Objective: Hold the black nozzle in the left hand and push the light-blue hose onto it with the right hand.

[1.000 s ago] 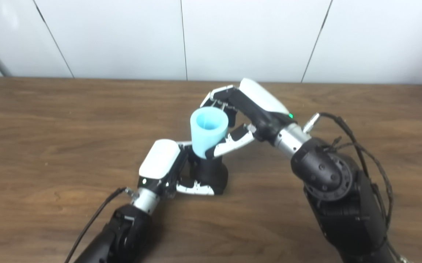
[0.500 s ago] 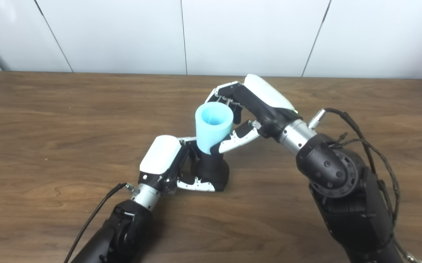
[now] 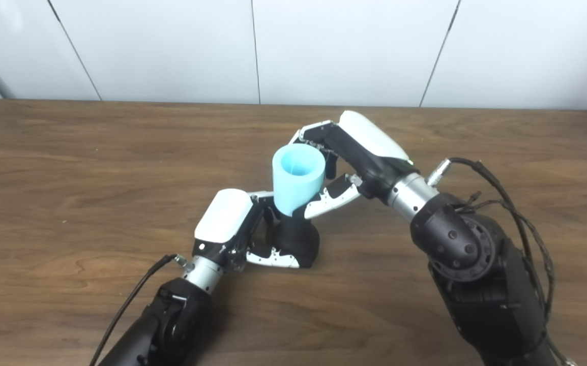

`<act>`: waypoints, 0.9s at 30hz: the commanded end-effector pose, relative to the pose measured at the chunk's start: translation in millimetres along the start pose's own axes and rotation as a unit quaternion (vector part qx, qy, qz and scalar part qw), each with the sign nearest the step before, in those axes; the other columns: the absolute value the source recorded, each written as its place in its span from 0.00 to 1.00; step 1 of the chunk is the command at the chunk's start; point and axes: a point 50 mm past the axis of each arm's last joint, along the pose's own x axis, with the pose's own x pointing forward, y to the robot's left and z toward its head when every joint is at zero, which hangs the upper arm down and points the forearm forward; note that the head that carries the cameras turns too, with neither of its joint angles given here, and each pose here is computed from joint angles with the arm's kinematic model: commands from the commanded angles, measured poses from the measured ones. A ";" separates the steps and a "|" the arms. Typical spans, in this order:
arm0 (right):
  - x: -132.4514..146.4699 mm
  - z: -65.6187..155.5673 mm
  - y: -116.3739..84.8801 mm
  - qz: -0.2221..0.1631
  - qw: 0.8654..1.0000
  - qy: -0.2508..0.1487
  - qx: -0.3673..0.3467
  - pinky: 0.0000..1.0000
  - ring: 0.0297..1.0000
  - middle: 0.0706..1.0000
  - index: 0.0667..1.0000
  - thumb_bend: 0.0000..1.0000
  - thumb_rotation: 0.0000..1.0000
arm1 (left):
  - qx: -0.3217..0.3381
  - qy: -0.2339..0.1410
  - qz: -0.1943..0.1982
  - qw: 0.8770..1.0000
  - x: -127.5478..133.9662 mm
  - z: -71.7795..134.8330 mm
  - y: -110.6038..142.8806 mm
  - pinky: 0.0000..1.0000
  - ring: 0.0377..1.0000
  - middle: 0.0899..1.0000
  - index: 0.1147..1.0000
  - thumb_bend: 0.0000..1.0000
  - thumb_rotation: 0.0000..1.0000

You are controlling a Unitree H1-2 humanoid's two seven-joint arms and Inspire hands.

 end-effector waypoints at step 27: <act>-7.6 -7.2 -7.2 0.004 1.000 -0.004 -0.004 0.49 0.55 0.62 0.65 0.82 0.11 | -0.007 0.073 -0.183 0.980 -46.7 -18.4 -62.1 0.38 0.50 0.48 0.43 0.47 0.00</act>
